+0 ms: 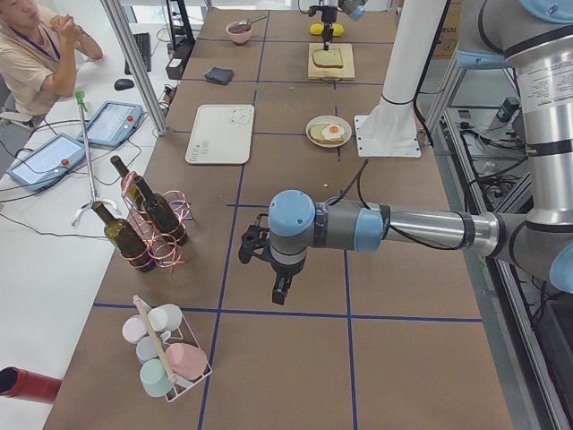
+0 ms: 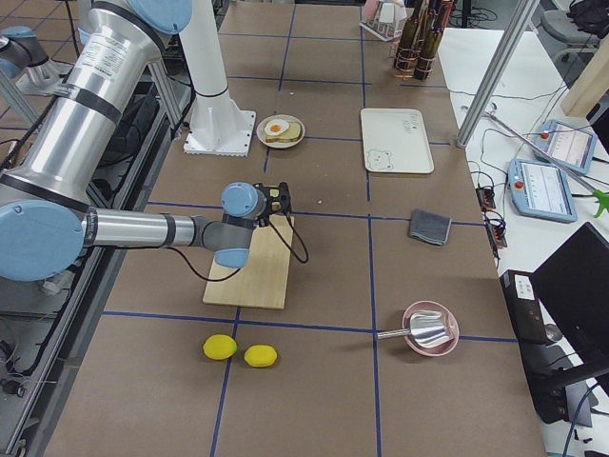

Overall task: Make sandwich and place on tray
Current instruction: 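Carry the bread slice with the right gripper over the egg plate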

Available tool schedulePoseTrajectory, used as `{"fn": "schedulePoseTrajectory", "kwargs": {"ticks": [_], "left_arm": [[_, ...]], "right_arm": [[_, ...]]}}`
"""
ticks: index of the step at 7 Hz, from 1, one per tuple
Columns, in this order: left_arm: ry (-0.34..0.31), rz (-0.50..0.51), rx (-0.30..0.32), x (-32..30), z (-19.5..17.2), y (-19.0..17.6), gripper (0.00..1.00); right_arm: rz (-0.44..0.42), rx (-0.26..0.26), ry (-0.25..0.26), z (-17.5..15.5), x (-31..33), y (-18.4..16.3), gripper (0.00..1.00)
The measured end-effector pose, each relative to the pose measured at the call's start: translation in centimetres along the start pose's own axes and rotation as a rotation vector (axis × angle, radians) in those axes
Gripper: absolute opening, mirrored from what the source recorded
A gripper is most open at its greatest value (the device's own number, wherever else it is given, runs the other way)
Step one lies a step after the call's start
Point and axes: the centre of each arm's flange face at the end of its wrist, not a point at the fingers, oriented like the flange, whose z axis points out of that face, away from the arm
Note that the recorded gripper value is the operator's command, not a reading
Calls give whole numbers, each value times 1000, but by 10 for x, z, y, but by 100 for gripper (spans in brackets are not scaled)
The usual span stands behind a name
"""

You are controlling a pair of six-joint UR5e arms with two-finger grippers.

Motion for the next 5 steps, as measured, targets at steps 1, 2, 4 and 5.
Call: {"fn": "schedulePoseTrajectory", "kwargs": {"ticks": [1, 2, 4, 5], "left_arm": [[0, -2, -1, -1, 1, 0, 100], [1, -3, -3, -1, 1, 1, 100], [1, -4, -4, -2, 2, 1, 100], [1, -3, -4, -2, 2, 1, 100]], "right_arm": [[21, -1, -39, 32, -35, -29, 0], [47, -14, -73, 69, -77, -53, 0], [92, 3, -106, 148, -165, -73, 0], [94, 14, -112, 186, -207, -65, 0]]}}
